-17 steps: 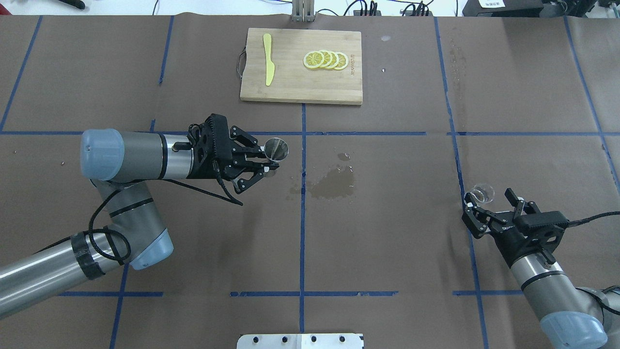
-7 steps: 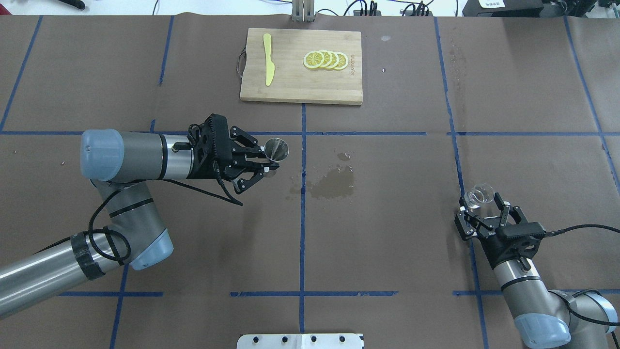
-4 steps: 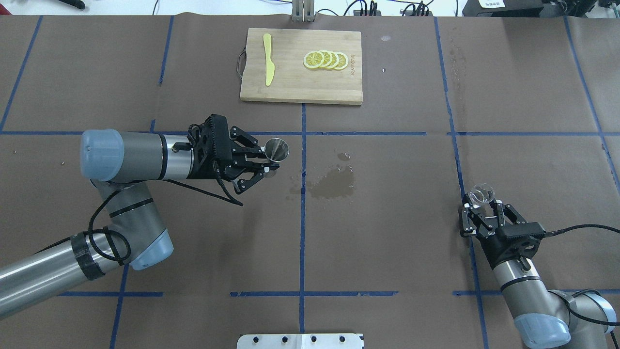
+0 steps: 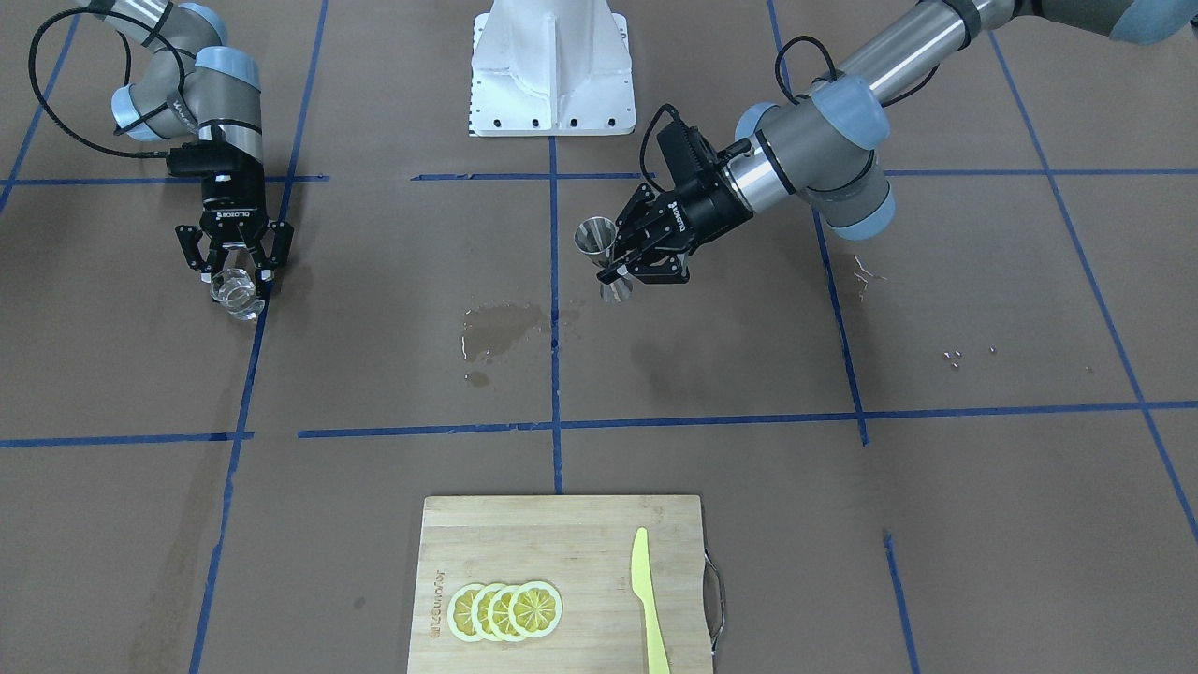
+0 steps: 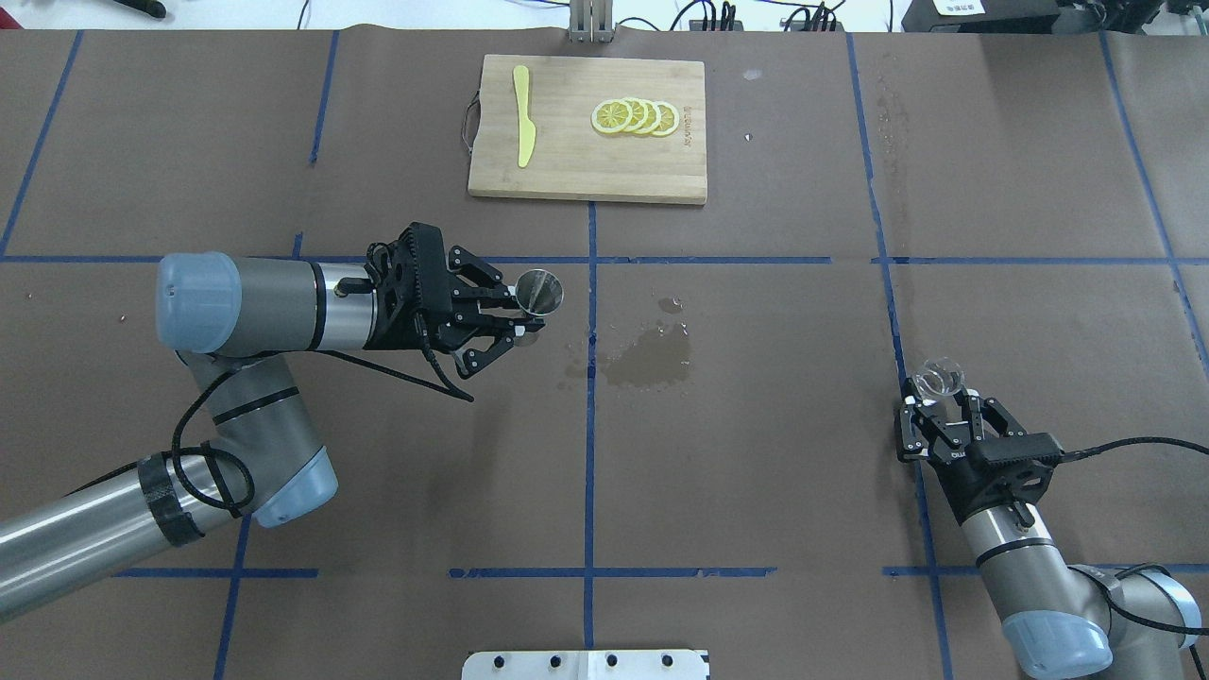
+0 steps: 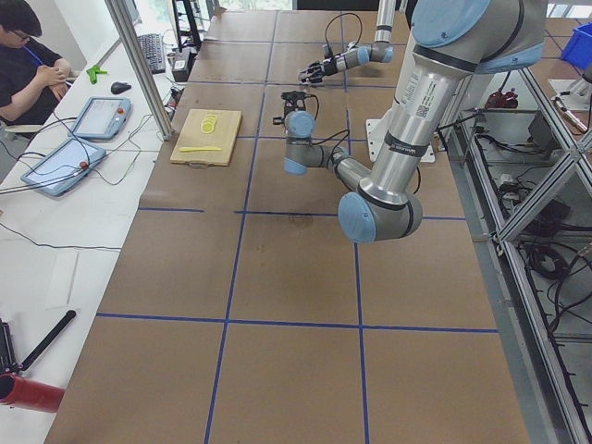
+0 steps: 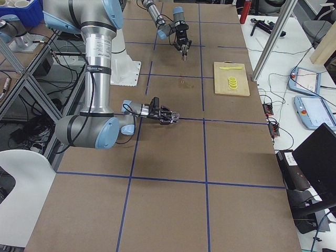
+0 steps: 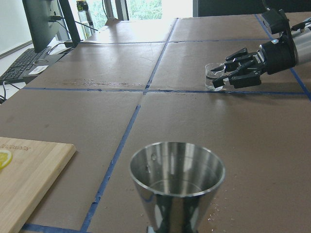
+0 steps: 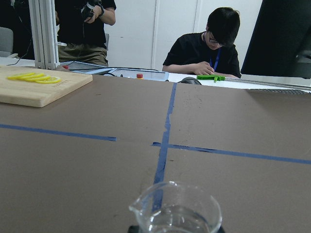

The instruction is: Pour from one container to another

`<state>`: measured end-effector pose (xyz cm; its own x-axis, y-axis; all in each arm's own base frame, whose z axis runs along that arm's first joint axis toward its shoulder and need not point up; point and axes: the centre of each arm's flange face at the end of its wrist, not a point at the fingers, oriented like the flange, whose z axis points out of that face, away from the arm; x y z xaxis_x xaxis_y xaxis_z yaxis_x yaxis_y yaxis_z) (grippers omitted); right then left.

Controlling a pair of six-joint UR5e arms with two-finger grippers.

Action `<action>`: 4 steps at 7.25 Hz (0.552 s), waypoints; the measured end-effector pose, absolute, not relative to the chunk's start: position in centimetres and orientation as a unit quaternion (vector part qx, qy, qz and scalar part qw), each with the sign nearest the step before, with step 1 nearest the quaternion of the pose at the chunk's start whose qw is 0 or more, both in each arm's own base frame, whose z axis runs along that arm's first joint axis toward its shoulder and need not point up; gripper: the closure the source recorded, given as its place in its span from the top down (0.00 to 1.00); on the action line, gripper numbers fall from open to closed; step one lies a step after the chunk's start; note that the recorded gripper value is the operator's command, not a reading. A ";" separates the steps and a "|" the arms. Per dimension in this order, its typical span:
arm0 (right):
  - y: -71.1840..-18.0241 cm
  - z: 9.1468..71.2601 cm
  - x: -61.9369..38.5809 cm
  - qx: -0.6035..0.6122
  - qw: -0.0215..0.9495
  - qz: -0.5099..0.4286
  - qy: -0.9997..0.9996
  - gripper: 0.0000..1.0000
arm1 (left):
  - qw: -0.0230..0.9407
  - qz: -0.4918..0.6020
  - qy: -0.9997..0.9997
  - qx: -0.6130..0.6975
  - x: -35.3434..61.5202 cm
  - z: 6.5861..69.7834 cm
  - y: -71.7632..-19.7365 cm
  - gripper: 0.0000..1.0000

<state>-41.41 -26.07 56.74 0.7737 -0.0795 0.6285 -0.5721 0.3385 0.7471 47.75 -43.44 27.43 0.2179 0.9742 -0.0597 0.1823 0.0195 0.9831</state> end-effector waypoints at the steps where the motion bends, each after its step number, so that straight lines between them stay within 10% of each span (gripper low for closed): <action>1: -26.1 56.6 -41.5 0.552 0.763 0.162 -0.296 0.25 | 0.516 0.384 0.494 0.586 47.7 27.4 -43.4 0.00; 4: -26.2 55.9 -41.8 0.551 0.760 0.167 -0.302 0.00 | 0.516 0.384 0.494 0.586 47.7 27.4 -43.4 0.00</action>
<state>-41.77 -26.16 55.86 0.7614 -0.0799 0.6433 -0.5866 0.3375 0.7362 47.70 -43.43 27.45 0.2175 0.9742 -0.0596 0.1821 0.0194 0.9831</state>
